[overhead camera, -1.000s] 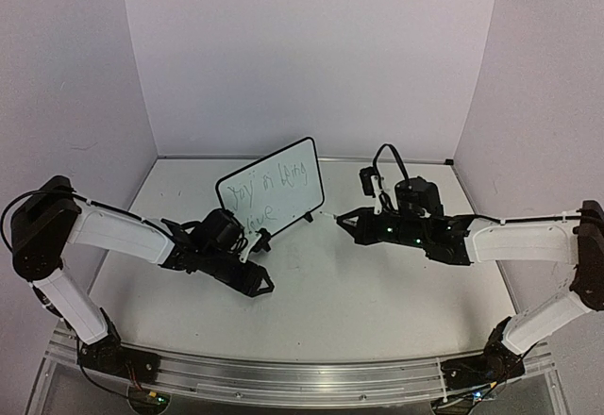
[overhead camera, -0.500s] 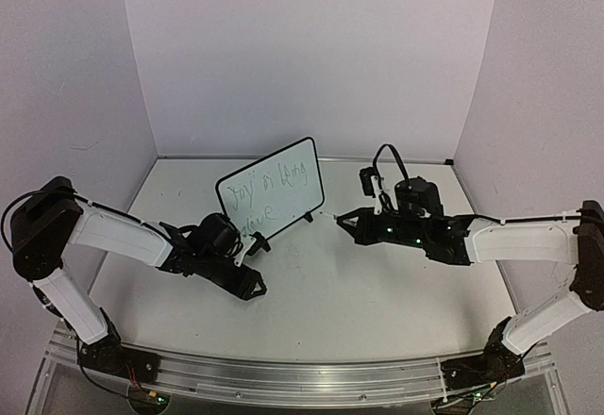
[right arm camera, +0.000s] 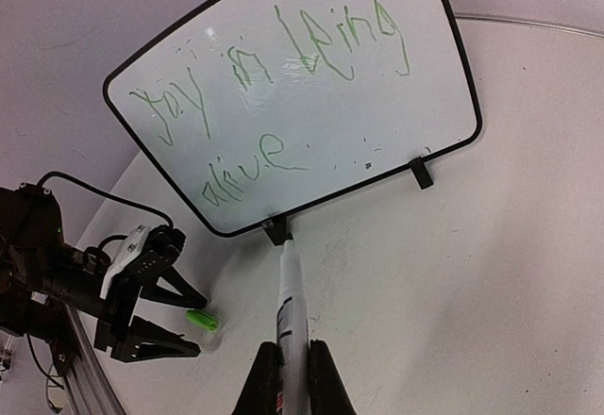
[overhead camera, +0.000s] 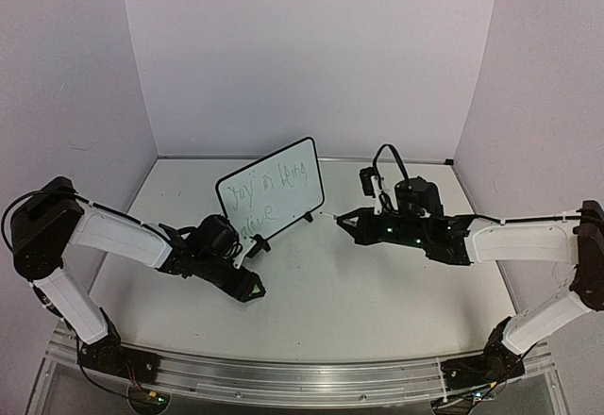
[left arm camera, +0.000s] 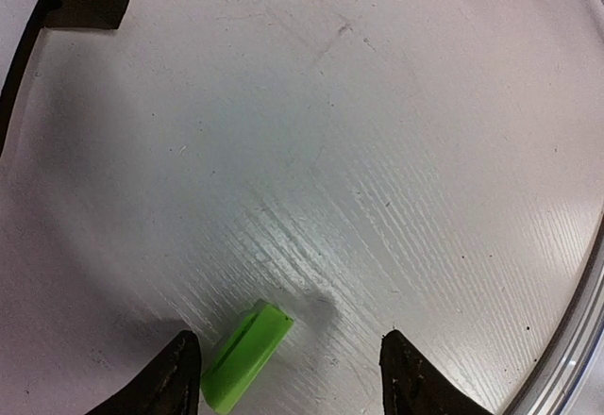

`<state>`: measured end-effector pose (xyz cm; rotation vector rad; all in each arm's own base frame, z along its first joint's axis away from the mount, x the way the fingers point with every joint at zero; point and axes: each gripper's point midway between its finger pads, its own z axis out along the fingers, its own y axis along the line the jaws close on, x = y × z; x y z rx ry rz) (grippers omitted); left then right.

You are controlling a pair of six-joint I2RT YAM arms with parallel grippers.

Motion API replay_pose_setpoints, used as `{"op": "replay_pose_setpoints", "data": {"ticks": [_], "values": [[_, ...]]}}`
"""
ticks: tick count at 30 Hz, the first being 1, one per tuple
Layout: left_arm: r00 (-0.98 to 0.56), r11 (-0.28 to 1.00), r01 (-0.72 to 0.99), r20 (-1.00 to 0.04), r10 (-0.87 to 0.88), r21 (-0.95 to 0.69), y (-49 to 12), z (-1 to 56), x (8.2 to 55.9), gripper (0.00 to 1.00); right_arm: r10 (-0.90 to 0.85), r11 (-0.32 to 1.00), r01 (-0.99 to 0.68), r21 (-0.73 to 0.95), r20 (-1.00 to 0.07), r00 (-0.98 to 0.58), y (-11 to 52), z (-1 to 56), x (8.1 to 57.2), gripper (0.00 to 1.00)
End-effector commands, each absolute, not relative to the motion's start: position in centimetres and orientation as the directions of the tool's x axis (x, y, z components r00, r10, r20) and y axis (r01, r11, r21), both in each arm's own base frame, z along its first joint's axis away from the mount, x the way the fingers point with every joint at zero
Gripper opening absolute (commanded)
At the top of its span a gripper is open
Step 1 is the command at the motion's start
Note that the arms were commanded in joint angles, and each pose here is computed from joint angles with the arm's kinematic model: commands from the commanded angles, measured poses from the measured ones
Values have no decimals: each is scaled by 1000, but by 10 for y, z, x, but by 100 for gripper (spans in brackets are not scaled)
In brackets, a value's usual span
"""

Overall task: Write a sentence on the whiteboard
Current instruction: Pick up the pen cap from the center of the board.

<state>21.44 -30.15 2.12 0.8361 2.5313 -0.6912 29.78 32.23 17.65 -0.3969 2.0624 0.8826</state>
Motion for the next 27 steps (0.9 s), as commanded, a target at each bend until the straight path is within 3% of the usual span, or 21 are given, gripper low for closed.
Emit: {"op": "replay_pose_setpoints", "data": {"ticks": [1,27], "values": [[-748,677,648,-458,480,-348,-295,13,200,62,57,695,-561,449,-813,-579,324,189,298,0],[-738,743,648,-381,557,-166,-277,-5,193,34,57,700,-558,445,-814,-578,323,187,298,0]]}}
